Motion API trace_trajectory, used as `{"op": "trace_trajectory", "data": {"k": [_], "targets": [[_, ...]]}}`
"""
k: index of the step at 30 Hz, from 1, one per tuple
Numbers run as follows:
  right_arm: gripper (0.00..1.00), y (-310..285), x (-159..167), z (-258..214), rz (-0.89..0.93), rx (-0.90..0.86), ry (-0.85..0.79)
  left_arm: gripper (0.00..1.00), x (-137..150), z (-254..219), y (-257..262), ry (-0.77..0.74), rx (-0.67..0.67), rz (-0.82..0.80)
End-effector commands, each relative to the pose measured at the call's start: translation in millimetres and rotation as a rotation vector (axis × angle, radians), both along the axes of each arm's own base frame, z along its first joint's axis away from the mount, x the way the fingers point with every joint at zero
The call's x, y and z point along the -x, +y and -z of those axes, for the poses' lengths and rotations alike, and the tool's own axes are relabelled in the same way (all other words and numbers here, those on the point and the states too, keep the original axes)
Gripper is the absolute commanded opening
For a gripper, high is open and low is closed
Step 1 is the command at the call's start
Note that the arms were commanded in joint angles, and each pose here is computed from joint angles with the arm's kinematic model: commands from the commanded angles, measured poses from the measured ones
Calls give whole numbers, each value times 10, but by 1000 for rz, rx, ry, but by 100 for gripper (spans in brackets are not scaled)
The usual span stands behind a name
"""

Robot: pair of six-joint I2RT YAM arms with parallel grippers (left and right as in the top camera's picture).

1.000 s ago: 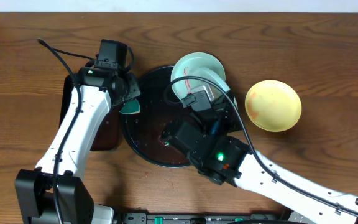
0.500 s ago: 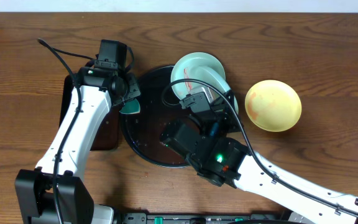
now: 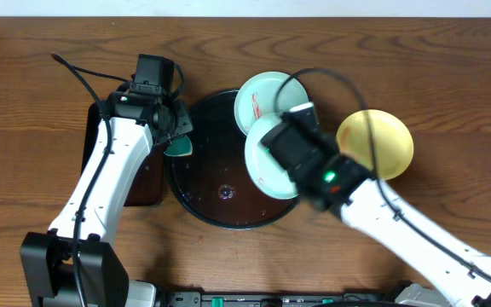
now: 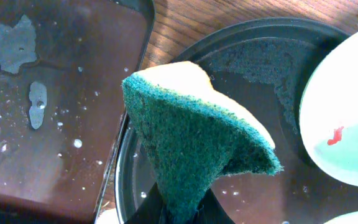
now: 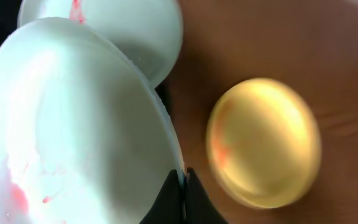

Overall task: Clean dirty plates on tray and stack at the side
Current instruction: 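Lift the light-blue plate with the right gripper toward the yellow plate, then lower the light-blue plate onto the yellow plate and release it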

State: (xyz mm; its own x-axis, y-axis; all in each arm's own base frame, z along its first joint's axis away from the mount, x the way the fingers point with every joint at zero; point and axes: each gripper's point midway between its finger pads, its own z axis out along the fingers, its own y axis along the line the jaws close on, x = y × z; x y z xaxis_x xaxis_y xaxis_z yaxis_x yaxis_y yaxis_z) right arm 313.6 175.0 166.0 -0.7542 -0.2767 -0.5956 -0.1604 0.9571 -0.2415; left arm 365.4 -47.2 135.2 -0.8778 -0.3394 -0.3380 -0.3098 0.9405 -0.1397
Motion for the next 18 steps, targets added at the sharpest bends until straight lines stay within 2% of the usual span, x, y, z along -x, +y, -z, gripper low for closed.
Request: {"op": "trace_trajectory", "data": {"k": [1,5,10,14,18], "targets": [[1,71,34,112,-6,-276,182,8,-20,-27,35,-8,-17,7],[1,-291,-128,141,64,-428,265,8,-21,-28,34,-8,-17,7],[1,-976,-313,147,241,-517,263,8,-20,-27,35,-8,-17,7],[1,-1623,-367,201,406,-506,236,8,-21,-29,34,-9,-17,7],[1,-2146,-350,340,552,-420,227,8,-22,-28,34,-9,-17,7]]}}
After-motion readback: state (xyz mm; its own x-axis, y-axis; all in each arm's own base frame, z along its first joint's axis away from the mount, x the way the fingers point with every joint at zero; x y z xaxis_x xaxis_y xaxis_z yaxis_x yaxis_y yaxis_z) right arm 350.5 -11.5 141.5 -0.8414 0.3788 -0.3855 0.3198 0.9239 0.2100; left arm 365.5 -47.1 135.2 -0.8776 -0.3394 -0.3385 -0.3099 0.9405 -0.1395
